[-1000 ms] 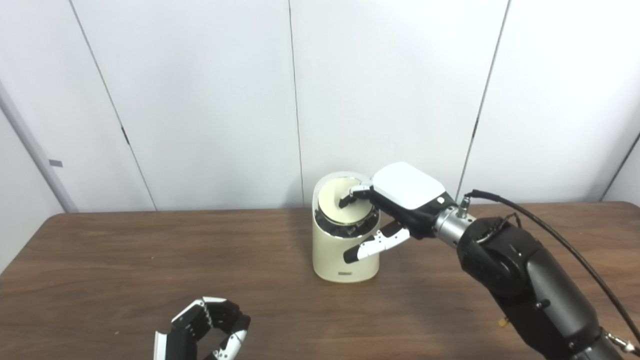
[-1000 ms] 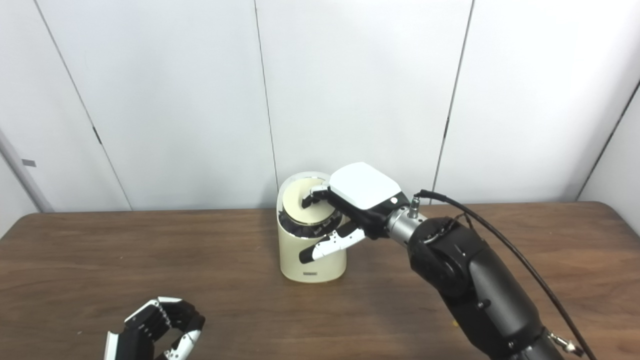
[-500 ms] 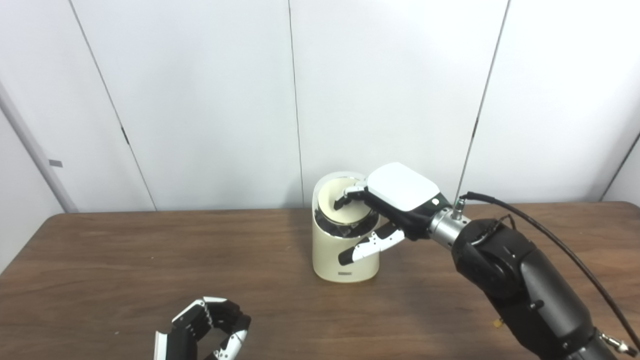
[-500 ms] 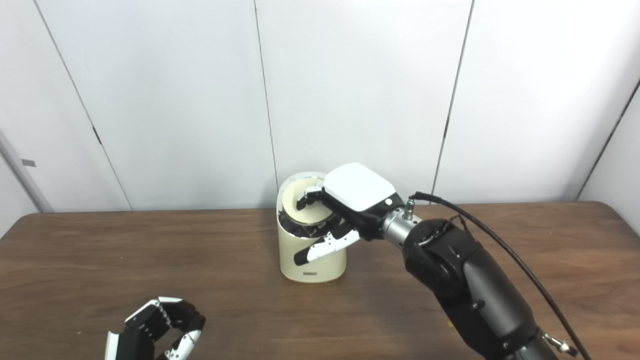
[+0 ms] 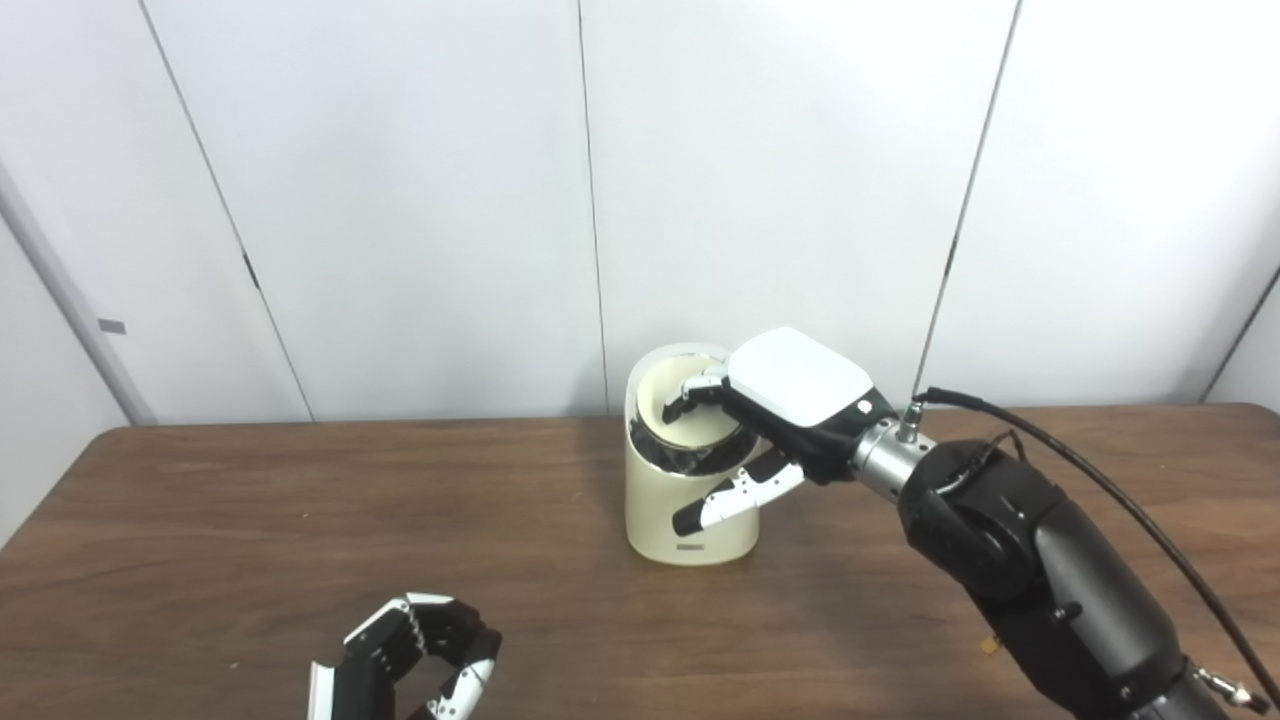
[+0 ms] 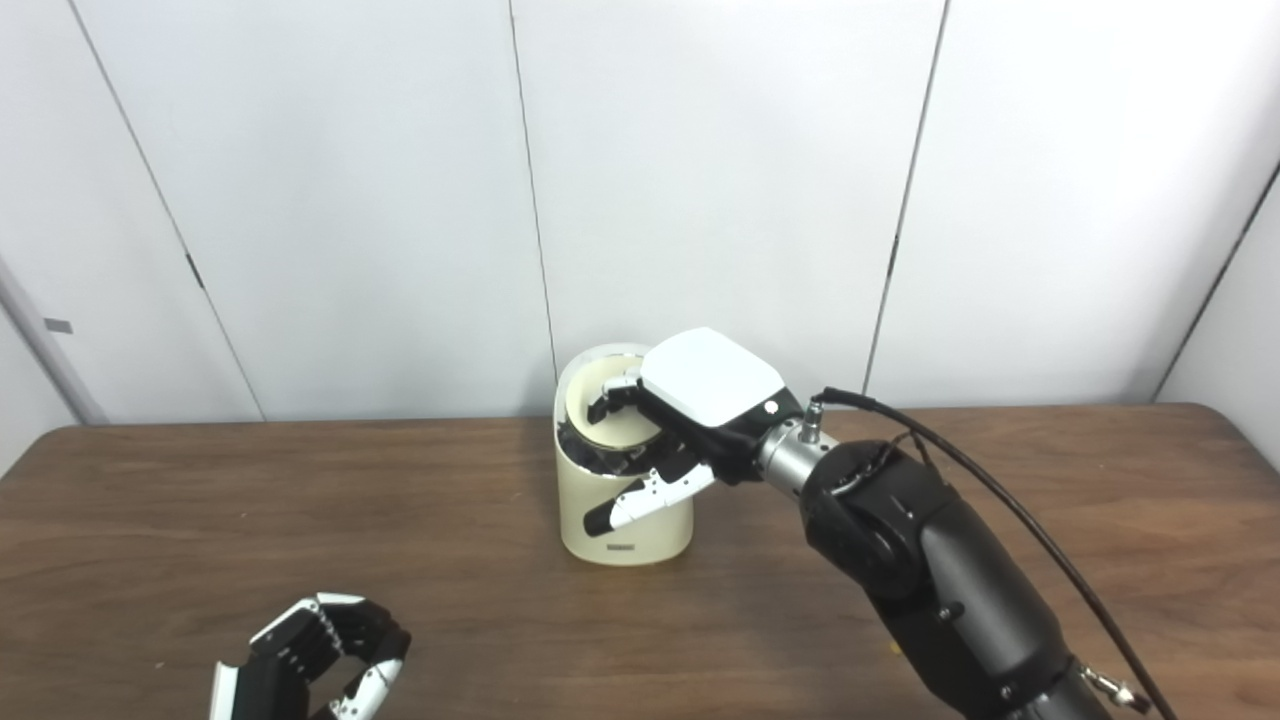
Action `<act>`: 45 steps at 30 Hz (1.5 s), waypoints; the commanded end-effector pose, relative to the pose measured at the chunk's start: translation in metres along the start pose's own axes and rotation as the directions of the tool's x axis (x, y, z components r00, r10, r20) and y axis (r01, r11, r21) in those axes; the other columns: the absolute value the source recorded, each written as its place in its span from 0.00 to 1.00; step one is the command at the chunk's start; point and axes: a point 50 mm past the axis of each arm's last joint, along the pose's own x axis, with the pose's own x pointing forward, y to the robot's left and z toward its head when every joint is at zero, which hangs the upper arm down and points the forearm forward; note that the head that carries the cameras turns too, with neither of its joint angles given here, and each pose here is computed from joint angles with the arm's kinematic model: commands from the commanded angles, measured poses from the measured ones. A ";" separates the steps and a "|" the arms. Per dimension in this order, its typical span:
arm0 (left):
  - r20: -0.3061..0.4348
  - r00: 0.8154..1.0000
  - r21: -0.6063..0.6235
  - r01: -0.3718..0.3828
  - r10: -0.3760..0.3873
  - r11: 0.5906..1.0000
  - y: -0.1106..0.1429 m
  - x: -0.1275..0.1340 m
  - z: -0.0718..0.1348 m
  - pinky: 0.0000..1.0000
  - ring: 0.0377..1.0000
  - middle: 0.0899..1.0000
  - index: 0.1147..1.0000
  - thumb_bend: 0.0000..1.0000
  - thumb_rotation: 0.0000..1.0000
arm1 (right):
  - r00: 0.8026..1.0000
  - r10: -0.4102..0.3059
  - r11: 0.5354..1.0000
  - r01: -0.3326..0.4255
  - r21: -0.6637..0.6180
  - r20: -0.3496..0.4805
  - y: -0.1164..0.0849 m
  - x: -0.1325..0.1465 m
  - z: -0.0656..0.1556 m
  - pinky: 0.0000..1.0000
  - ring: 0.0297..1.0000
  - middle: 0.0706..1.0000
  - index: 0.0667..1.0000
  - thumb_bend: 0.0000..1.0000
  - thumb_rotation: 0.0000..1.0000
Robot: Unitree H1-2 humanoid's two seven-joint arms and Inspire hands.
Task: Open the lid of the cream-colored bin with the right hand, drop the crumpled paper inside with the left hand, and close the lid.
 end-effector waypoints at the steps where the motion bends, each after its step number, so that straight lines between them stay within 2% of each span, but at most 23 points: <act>1: 0.042 0.999 -0.005 -0.003 0.003 1.000 -0.002 0.006 0.004 0.38 0.43 0.44 0.42 0.48 0.06 | 0.998 -0.054 0.998 0.055 -0.030 0.025 -0.021 0.004 0.000 0.62 0.71 0.71 0.68 0.87 0.90; 12: 0.038 0.999 0.004 -0.002 0.002 1.000 0.002 0.005 0.003 0.39 0.44 0.44 0.42 0.48 0.06 | 0.998 -0.053 0.998 0.054 -0.038 0.019 -0.022 0.002 -0.001 0.63 0.71 0.71 0.69 0.88 0.91; 23: 0.044 0.999 0.001 0.000 0.000 1.000 0.005 0.006 0.005 0.38 0.43 0.44 0.42 0.48 0.06 | 0.999 -0.036 0.998 0.034 -0.053 -0.030 -0.022 -0.006 -0.009 0.65 0.71 0.71 0.70 0.89 0.91; 28: 0.042 0.999 -0.011 -0.001 0.002 1.000 0.005 0.006 0.005 0.38 0.43 0.44 0.42 0.48 0.05 | 0.999 -0.034 0.998 0.031 -0.059 -0.038 -0.024 -0.007 -0.009 0.66 0.71 0.72 0.70 0.90 0.94; 45: 0.051 0.999 -0.003 0.000 0.000 1.000 0.007 0.005 0.005 0.38 0.43 0.44 0.42 0.48 0.05 | 0.998 -0.034 0.998 0.032 -0.048 -0.043 -0.022 -0.011 -0.009 0.65 0.71 0.72 0.70 0.90 0.91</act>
